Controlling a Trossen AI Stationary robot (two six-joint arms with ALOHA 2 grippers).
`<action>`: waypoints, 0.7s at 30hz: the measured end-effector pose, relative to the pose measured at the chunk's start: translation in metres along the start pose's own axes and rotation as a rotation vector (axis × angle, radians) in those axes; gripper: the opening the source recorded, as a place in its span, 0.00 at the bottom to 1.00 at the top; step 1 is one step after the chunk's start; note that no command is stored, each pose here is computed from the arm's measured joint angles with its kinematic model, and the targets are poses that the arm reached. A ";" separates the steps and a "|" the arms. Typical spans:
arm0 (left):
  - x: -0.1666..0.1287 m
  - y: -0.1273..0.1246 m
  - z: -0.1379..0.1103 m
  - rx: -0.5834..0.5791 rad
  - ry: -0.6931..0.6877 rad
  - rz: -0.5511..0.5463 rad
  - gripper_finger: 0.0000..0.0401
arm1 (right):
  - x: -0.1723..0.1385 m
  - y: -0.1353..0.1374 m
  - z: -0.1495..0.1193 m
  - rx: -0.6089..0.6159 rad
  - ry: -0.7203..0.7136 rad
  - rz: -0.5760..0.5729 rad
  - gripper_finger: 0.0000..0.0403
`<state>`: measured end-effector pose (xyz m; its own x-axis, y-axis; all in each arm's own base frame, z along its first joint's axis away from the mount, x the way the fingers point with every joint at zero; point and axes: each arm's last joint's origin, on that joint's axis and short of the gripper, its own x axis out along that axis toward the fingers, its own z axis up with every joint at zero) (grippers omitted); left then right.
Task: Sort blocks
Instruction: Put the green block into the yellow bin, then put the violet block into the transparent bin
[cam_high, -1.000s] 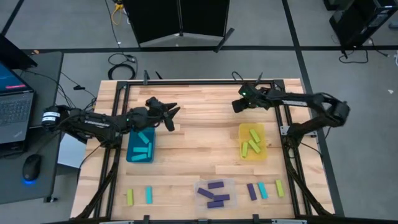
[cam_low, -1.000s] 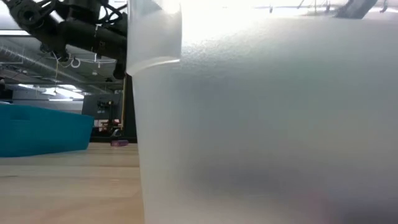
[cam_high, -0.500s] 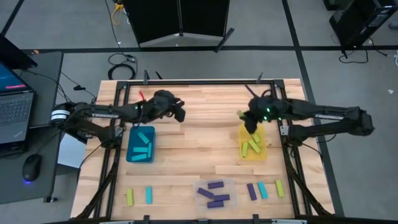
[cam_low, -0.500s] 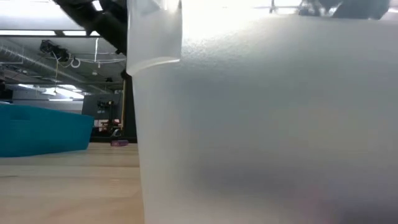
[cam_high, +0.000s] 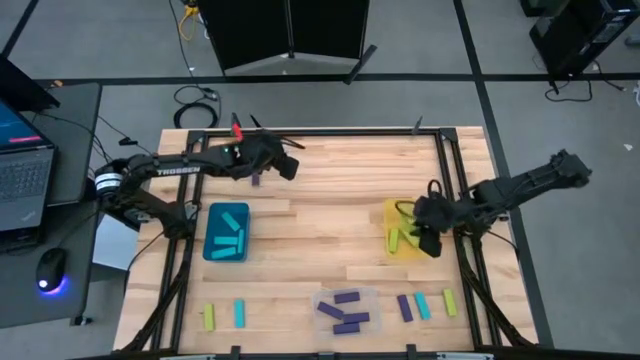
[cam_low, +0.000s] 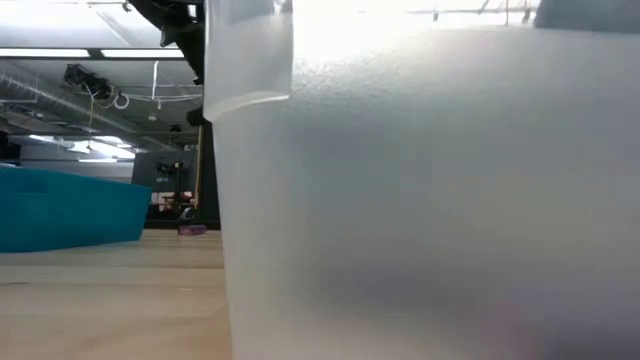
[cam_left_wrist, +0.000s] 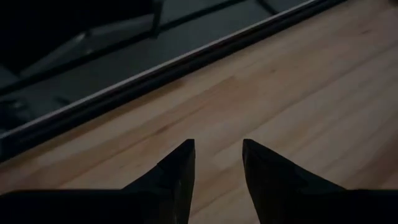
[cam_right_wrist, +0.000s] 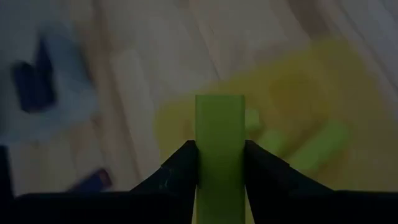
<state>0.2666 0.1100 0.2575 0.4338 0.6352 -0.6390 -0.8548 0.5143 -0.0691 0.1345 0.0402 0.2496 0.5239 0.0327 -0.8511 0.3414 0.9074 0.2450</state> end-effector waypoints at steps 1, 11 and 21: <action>0.000 0.003 0.002 -0.005 0.014 0.017 0.36 | -0.001 0.001 -0.005 0.010 0.019 -0.021 0.28; 0.021 0.033 0.007 -0.080 0.141 0.072 0.36 | 0.013 0.006 -0.022 0.063 -0.096 -0.174 0.42; 0.061 0.042 -0.012 -0.094 0.351 0.101 0.51 | 0.041 -0.002 -0.033 0.098 -0.098 -0.243 0.56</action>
<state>0.2536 0.1640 0.2061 0.2357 0.4359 -0.8686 -0.9177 0.3938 -0.0514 0.1293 0.0536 0.1985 0.4886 -0.2260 -0.8427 0.5378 0.8386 0.0868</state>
